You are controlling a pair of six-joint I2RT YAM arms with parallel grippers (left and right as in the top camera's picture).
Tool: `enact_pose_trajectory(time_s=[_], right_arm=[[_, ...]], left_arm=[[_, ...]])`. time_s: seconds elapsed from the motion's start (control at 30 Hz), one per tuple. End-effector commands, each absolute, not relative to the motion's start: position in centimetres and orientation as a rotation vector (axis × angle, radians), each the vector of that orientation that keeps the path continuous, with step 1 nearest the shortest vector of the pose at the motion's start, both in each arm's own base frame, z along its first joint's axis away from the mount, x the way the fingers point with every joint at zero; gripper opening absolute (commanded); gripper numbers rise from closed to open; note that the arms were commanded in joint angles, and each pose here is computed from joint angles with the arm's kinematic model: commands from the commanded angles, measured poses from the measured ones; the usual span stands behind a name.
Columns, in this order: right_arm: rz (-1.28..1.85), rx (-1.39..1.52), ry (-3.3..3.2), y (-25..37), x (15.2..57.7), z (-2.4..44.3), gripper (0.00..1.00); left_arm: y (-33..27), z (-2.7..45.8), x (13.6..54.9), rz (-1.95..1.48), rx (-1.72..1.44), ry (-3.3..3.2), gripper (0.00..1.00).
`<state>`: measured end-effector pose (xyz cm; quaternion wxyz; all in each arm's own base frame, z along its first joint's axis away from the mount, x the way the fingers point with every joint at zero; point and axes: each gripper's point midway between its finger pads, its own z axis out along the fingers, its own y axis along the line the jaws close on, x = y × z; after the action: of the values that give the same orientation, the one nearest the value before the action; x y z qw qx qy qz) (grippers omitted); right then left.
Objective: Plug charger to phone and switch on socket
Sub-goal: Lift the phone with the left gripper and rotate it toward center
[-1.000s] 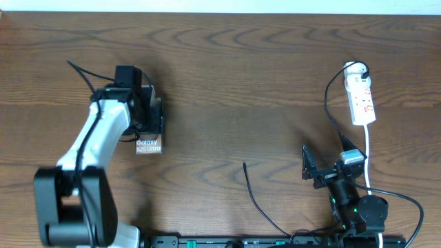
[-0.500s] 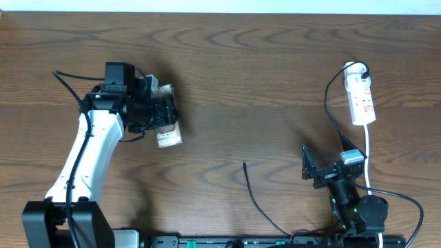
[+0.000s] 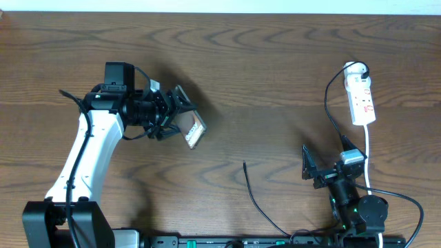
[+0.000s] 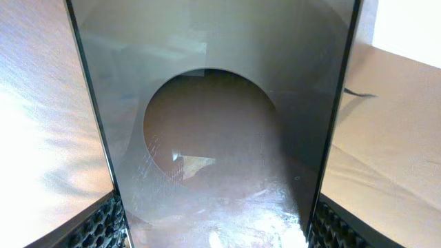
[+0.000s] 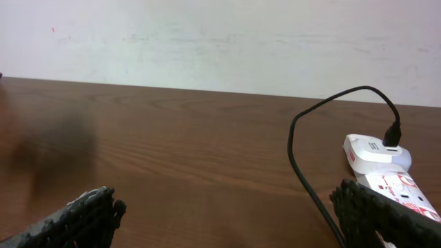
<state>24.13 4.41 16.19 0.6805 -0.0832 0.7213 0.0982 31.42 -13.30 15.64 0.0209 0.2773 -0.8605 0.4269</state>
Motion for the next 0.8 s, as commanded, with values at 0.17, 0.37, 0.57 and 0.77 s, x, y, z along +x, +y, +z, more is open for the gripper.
enact_pose_trajectory(time_s=[0.17, 0.37, 0.57, 0.77], right_arm=[[0.203, -0.188, 1.620, 4.2, 24.1, 16.1, 0.99], [0.203, -0.188, 1.620, 4.2, 24.1, 16.1, 0.99], [0.203, -0.188, 1.620, 4.2, 24.1, 16.1, 0.99], [0.203, -0.188, 1.621, 4.2, 24.1, 16.1, 0.99]], left_arm=[[-16.4, 22.2, 30.1, 1.563, 0.972, -2.094, 0.08], [-15.3, 22.5, 30.6, 1.516, 1.138, -1.941, 0.07], [-14.2, 23.7, 30.9, 1.583, 1.135, -1.863, 0.08], [-13.7, 23.7, 31.2, 1.595, 1.150, -1.855, 0.07]])
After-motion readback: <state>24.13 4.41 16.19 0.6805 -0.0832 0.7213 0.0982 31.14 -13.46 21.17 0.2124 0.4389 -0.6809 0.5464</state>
